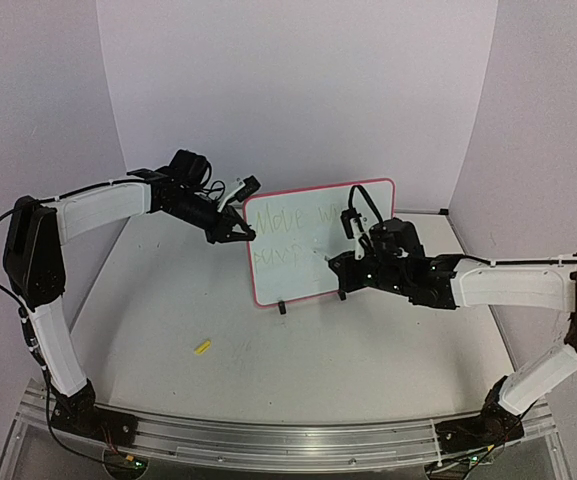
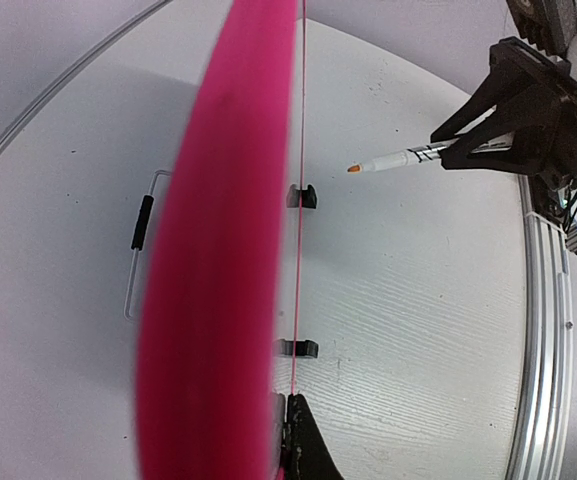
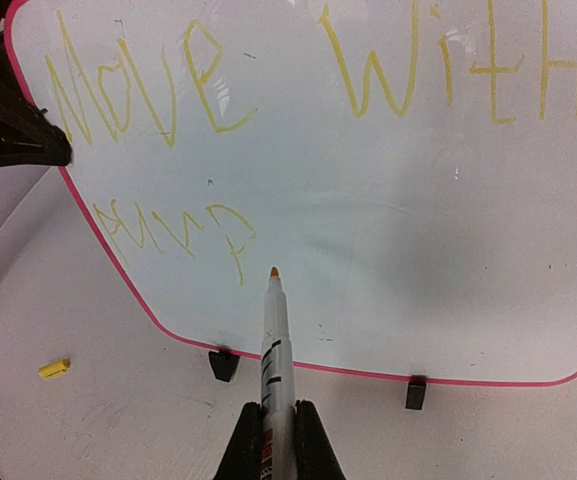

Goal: Write a sentence on the whiteboard

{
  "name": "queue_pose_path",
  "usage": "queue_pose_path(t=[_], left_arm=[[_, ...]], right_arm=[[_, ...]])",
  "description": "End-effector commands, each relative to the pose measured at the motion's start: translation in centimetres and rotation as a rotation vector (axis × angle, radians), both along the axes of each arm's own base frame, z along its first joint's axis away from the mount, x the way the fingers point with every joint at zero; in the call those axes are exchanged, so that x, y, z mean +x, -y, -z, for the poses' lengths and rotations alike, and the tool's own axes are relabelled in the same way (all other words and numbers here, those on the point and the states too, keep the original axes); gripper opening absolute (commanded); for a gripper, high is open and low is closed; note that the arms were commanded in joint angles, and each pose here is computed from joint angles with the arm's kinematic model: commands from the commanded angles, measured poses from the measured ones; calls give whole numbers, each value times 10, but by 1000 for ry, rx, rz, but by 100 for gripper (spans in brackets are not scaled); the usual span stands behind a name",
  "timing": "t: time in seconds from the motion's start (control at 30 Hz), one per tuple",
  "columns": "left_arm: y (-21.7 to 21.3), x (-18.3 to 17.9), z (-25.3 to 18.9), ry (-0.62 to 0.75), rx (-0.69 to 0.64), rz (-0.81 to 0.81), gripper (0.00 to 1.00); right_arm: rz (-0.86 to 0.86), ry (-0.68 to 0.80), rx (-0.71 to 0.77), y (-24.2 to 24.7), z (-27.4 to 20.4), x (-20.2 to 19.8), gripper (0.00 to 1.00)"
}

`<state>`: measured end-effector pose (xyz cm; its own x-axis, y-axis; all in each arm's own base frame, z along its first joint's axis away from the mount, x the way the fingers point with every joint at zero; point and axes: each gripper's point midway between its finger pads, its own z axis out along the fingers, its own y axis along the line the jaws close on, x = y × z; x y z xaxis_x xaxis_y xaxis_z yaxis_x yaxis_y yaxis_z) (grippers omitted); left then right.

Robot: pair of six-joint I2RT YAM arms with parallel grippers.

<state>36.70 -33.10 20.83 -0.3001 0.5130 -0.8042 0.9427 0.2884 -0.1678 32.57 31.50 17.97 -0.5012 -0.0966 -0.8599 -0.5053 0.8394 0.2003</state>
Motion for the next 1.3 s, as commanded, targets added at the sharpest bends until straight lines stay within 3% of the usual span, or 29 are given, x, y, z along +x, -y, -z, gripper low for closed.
queue_pose_path(t=[0.0,0.7,1.27], left_arm=[[-14,6,22,58,118,-26,0],[-13,6,25,55,125,-25,0],[-13,6,25,56,123,-24,0]], right_arm=[[-14,28,11,-1,-11,3,0],[18,59,14,-22,-10,31,0],[22,-8,-12,-20,16,26,0]])
